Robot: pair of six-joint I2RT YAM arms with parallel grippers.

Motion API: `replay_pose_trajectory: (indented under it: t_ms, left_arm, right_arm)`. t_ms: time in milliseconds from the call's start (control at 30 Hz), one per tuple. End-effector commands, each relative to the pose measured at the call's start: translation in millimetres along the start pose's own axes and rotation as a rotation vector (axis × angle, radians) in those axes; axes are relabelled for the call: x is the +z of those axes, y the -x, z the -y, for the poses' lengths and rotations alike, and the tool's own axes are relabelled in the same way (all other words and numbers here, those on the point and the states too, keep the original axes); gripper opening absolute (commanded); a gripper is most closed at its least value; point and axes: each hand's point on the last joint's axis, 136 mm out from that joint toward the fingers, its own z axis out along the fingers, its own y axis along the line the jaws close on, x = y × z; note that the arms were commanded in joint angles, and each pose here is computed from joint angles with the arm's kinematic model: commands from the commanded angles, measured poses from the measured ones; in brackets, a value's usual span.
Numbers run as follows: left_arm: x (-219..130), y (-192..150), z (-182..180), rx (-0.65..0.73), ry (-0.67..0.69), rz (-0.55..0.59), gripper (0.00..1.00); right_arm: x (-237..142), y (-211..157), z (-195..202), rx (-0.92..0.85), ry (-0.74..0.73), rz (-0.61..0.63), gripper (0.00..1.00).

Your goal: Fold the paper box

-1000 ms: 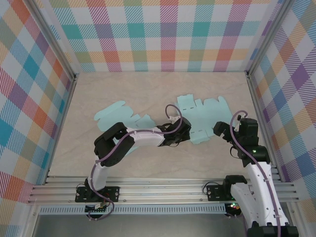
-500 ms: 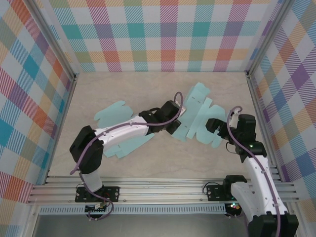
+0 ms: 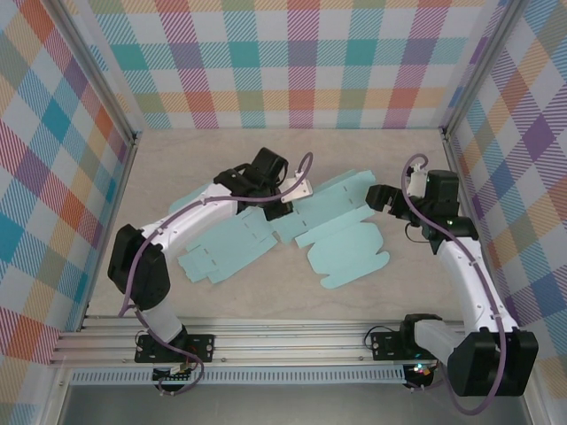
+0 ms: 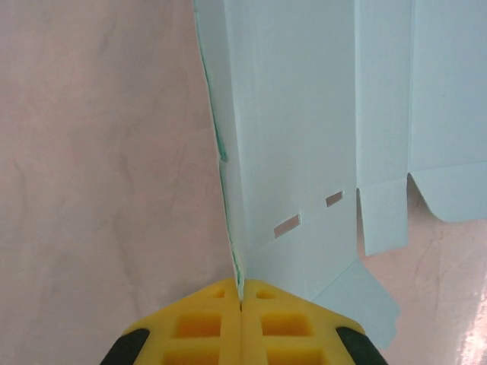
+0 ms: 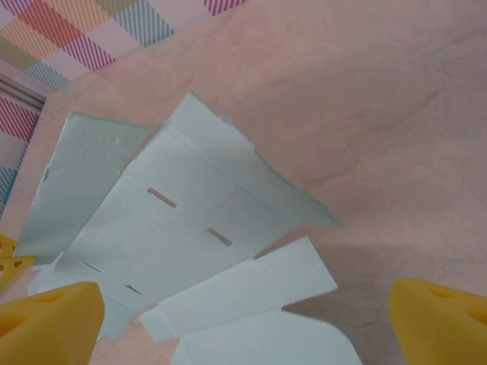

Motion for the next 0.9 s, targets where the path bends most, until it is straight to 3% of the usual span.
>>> replay_pose_trajectory:
  t_ms: [0,167,433,600,867]
  left_arm:
    - [-0.2,10.4,-0.3,0.147,-0.033,0.029,0.0]
    - [17.1,9.4,-16.1,0.184,0.034,-0.014,0.0]
    - [33.2,21.9,-35.4,0.289,0.291,-0.052,0.0]
    - [33.0,34.8,-40.6,0.314,0.422,-0.012,0.0]
    - [39.9,36.6,-37.7,0.316,0.485,-0.019,0.0]
  right_arm:
    - [-3.4,12.5,-20.4,-0.036,0.08,0.009,0.91]
    - [-8.8,17.2,-31.7,-0.001,0.119,-0.007,0.84]
    - [-11.1,29.8,-30.1,0.083,0.072,-0.022,0.82]
    - [5.1,39.4,-25.7,0.129,0.057,-0.069,0.78]
    - [42.2,39.2,-30.1,0.191,0.118,-0.156,0.71]
